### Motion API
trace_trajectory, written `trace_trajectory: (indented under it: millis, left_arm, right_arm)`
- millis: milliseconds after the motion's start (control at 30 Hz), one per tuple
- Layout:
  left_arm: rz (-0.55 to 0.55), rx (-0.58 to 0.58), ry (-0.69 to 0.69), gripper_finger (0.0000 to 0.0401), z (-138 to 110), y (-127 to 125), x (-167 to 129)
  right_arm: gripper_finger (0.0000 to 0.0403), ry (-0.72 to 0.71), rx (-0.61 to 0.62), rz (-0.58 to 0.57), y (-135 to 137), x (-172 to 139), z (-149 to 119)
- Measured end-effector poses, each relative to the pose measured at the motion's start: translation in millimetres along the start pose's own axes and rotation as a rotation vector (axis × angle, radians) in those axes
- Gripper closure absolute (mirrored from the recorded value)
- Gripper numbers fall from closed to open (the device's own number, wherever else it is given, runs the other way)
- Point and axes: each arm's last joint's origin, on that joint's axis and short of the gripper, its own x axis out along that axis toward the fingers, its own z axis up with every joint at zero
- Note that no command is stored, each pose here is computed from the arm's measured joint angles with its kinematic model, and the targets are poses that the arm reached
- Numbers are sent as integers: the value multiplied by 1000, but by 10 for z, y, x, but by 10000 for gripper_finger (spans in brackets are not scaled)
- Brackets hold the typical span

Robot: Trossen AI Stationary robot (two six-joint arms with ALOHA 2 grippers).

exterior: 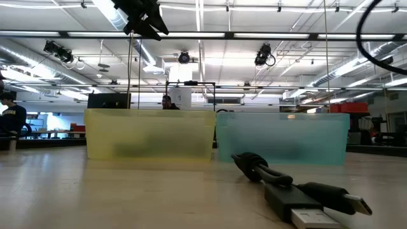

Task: Pick & Place USB Port
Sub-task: Put the black charger cable into the green bin

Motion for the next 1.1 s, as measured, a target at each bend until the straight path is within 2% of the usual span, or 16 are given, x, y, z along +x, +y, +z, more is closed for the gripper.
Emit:
trace_trajectory:
  millis: [167, 333, 467, 567, 700, 933, 1033, 1100]
  left_arm:
    - [-3, -13, -9, 181, 9, -2, 0]
    - [-16, -28, -13, 181, 14, -6, 0]
    - [-16, -29, -13, 181, 14, -6, 0]
    - [-17, -29, -13, 181, 13, -7, 0]
    - [-17, -29, -12, 181, 13, -6, 0]
    - [-17, -29, -12, 181, 13, -6, 0]
    - [-16, -29, -13, 181, 13, -6, 0]
    - [-17, -29, -12, 181, 13, -6, 0]
  right_arm:
    - [403, -73, -48, 79, 97, -80, 134]
    - [403, -173, -177, 215, 221, -210, 222]
    - [403, -205, -244, 271, 266, -321, 256]
    - [403, -259, -282, 378, 325, -424, 234]
    - [403, -391, -349, 567, 424, -600, 200]
    - [403, -662, -407, 797, 532, -946, 256]
    - [403, -752, -434, 857, 563, -1106, 317]
    - [403, -809, -429, 847, 569, -1194, 382]
